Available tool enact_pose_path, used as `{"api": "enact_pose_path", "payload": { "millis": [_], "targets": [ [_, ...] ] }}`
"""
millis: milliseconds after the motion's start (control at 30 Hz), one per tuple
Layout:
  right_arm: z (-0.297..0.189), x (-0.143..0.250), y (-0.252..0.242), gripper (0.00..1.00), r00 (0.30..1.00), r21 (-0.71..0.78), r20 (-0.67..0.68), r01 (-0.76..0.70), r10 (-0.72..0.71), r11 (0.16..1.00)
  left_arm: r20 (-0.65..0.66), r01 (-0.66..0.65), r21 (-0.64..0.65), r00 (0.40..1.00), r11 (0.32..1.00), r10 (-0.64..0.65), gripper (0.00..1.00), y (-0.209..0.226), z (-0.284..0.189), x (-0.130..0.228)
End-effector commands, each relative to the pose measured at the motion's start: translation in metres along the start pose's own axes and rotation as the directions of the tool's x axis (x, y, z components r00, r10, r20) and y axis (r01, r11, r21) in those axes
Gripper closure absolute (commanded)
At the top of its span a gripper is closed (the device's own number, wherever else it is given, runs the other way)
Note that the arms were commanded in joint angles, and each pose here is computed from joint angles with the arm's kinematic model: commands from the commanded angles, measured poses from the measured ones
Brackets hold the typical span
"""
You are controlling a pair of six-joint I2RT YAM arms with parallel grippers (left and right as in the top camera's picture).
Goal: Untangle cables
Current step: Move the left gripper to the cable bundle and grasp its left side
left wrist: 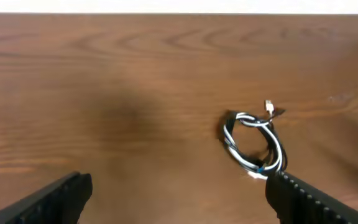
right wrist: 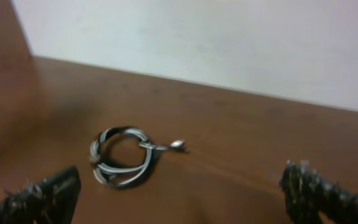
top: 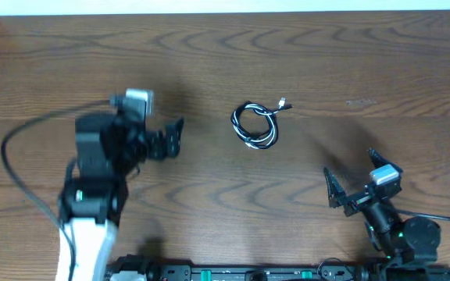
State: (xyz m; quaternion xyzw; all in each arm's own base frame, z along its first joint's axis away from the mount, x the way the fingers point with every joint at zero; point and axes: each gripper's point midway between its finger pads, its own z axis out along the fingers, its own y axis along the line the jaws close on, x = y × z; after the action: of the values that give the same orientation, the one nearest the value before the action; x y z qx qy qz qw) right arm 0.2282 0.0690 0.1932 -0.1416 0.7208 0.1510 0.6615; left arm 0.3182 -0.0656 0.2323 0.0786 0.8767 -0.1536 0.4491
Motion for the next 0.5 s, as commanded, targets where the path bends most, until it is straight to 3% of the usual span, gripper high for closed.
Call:
{"api": "enact_pose_path", "payload": {
  "millis": [0, 267, 467],
  "targets": [
    [-0.001, -0.030, 0.012, 0.01, 0.999, -0.069, -0.028, -0.048, 0.047, 0.996, -0.032, 0.003, 0.059, 0.999, 0.998, -0.001, 0.06, -0.014, 0.019, -0.026],
    [0.030, -0.061, 0.010, 0.01, 0.965, -0.120, -0.228, -0.163, 0.133, 0.979, -0.090, -0.019, 0.147, 0.995, 0.989, 0.033, 0.05, -0.035, 0.067, -0.025],
    [0.076, -0.077, -0.007, 0.01, 0.865, -0.094, -0.454, -0.285, 0.213, 0.954, -0.117, 0.006, 0.347, 0.992, 0.938, 0.037, 0.05, -0.067, 0.084, -0.017]
  ]
}}
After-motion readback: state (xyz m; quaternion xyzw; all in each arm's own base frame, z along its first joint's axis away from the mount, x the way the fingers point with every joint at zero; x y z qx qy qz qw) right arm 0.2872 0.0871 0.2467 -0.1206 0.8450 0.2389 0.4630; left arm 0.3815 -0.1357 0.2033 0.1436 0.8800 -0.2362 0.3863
